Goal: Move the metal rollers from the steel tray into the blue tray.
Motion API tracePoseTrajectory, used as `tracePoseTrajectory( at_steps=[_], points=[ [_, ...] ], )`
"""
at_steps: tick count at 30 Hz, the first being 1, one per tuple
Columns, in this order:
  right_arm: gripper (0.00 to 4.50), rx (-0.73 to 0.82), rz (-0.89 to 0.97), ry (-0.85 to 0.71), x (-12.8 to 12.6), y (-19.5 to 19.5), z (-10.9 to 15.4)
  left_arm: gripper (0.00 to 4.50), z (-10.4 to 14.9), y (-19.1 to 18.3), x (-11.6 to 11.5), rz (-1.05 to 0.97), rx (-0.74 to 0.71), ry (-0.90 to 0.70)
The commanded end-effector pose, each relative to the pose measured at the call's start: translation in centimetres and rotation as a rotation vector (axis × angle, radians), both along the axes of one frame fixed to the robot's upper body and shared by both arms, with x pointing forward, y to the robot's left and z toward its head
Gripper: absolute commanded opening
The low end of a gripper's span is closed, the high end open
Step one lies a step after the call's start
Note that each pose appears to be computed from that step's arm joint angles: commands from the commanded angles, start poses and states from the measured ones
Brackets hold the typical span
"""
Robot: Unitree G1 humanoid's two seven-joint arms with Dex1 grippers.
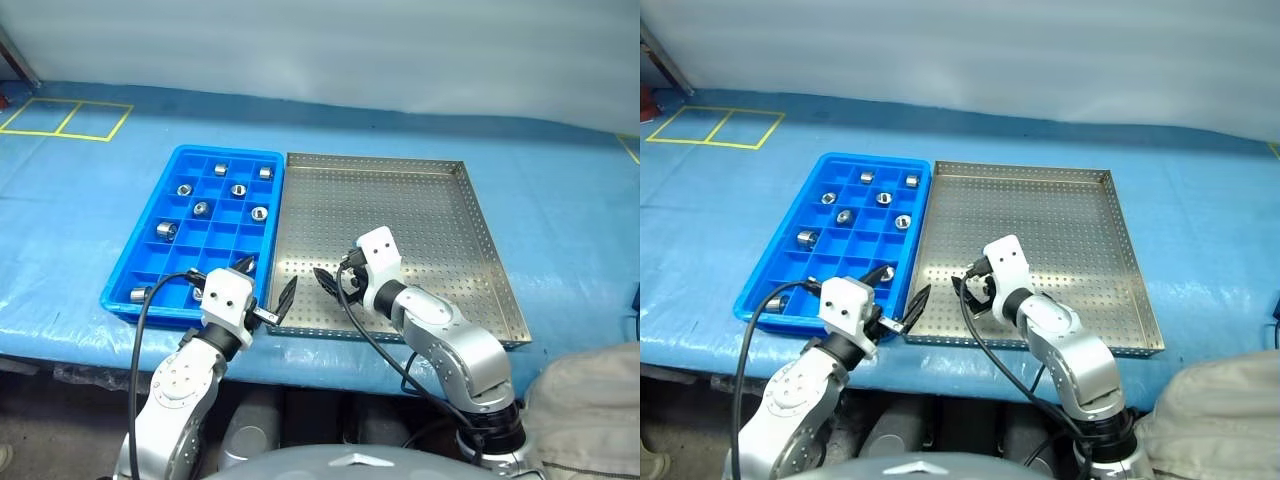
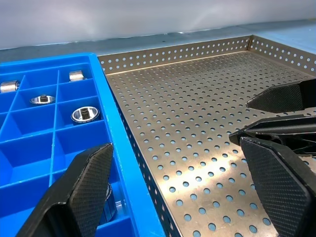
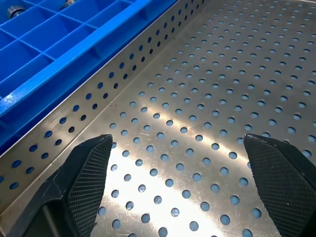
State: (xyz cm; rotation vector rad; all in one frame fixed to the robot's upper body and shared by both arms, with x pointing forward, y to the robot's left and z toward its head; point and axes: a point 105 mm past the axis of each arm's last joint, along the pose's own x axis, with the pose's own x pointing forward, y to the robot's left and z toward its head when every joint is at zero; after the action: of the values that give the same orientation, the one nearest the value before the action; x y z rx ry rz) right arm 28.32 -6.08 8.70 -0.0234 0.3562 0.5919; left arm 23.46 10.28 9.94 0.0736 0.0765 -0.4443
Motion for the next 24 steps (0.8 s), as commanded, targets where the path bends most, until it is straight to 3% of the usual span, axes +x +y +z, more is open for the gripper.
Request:
tracePoseTrajectory(
  at_steps=[1,24],
  points=[
    [4.47,0.004,-0.002,-0.041,0.04,-0.05,0.77,4.50,0.81,-0.18,-0.02,-0.018,-0.006,-0.029],
    [4.47,0.006,0.005,-0.044,-0.11,0.01,0.93,4.50,0.77,-0.50,0.08,-0.038,-0.007,-0.025]
  ],
)
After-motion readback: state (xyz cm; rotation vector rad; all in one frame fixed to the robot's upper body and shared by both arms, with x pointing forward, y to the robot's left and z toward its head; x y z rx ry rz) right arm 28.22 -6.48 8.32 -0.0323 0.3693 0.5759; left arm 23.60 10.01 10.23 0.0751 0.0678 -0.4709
